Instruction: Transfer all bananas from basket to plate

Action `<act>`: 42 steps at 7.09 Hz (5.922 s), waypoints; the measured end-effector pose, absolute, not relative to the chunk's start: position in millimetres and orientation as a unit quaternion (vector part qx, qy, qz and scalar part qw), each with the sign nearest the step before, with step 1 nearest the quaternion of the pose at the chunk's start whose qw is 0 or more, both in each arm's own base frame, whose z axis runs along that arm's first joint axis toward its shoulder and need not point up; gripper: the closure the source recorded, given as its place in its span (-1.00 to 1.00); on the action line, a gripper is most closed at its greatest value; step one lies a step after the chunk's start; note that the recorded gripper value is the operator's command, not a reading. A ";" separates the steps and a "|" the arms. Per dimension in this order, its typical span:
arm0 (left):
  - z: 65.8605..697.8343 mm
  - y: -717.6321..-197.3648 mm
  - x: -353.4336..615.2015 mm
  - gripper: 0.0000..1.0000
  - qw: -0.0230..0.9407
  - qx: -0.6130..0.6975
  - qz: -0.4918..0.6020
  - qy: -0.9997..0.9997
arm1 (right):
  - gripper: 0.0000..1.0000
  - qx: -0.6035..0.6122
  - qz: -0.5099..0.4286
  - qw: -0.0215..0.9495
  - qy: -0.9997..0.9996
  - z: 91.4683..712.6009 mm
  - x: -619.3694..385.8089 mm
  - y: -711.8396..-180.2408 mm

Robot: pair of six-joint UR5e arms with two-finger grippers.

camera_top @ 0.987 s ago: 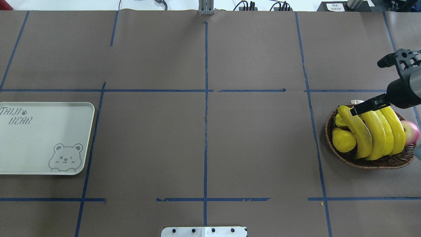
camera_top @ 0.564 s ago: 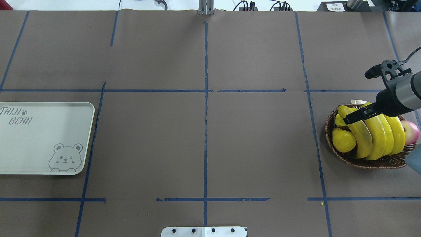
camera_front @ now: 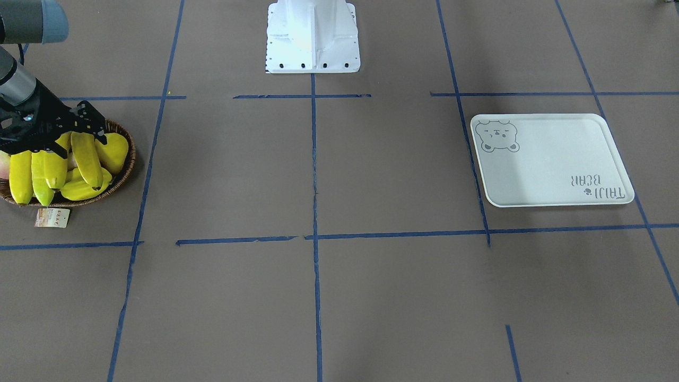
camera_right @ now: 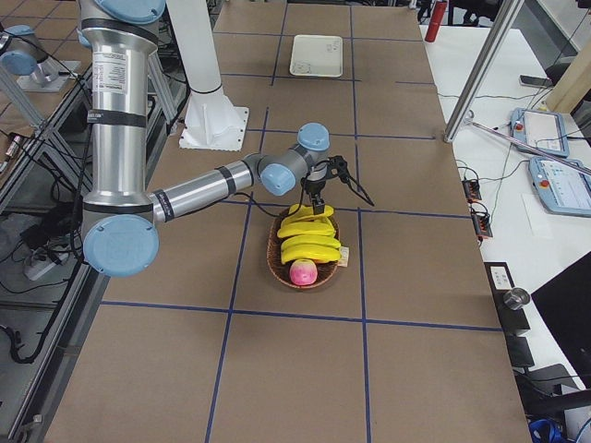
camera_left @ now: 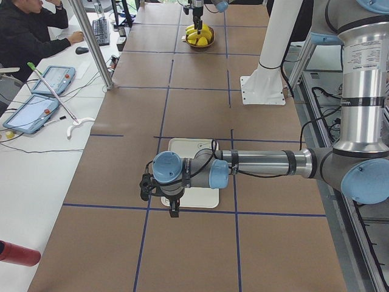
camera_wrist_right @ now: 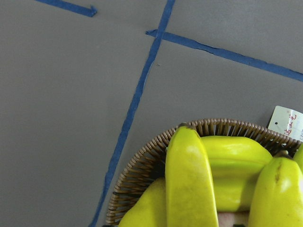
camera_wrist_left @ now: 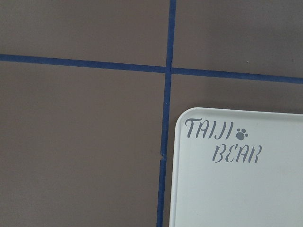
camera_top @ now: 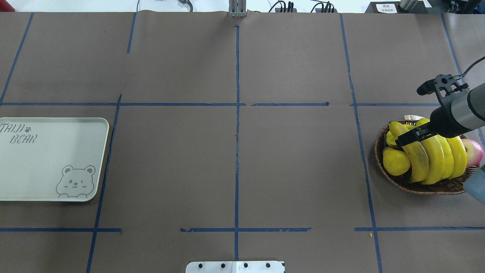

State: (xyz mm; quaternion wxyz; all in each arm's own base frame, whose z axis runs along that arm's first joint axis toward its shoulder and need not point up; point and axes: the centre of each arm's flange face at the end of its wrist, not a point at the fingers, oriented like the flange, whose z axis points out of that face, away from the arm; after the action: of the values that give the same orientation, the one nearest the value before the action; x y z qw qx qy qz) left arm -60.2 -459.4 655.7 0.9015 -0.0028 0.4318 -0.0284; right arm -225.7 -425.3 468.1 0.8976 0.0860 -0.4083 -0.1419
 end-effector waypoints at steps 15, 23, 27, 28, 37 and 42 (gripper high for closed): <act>653.7 -460.3 -59.4 -1.00 0.901 -0.003 -0.029 0.434 | 0.81 0.070 -0.164 0.900 -0.398 492.6 -229.1 -413.0; 649.0 -462.0 -59.3 -1.00 0.900 0.001 -0.028 0.434 | 0.99 0.075 -0.154 0.842 -0.511 407.5 -179.0 -419.4; 570.8 -475.6 -31.8 -1.00 0.882 0.063 0.023 0.467 | 0.98 0.083 -0.093 0.827 -0.548 273.8 -292.0 -430.5; 544.8 -483.9 -6.4 -1.00 0.875 0.071 0.019 0.478 | 0.98 0.087 -0.068 0.821 -0.560 237.4 -326.3 -420.8; 232.0 -471.1 323.7 -0.95 0.680 -0.006 -0.149 0.718 | 0.98 0.104 0.000 0.769 -0.631 160.1 -394.1 -369.6; 161.8 -411.0 412.2 -0.93 0.633 -0.045 -0.150 0.758 | 0.98 0.114 -0.007 0.760 -0.640 140.8 -420.7 -350.9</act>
State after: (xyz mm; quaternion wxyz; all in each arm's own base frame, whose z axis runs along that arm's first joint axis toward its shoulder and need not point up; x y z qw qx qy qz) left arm 412.2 -411.0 161.8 0.6330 -0.0450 0.7582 -0.1498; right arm -420.7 -350.9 140.8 0.7602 0.1142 -0.6396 -0.0074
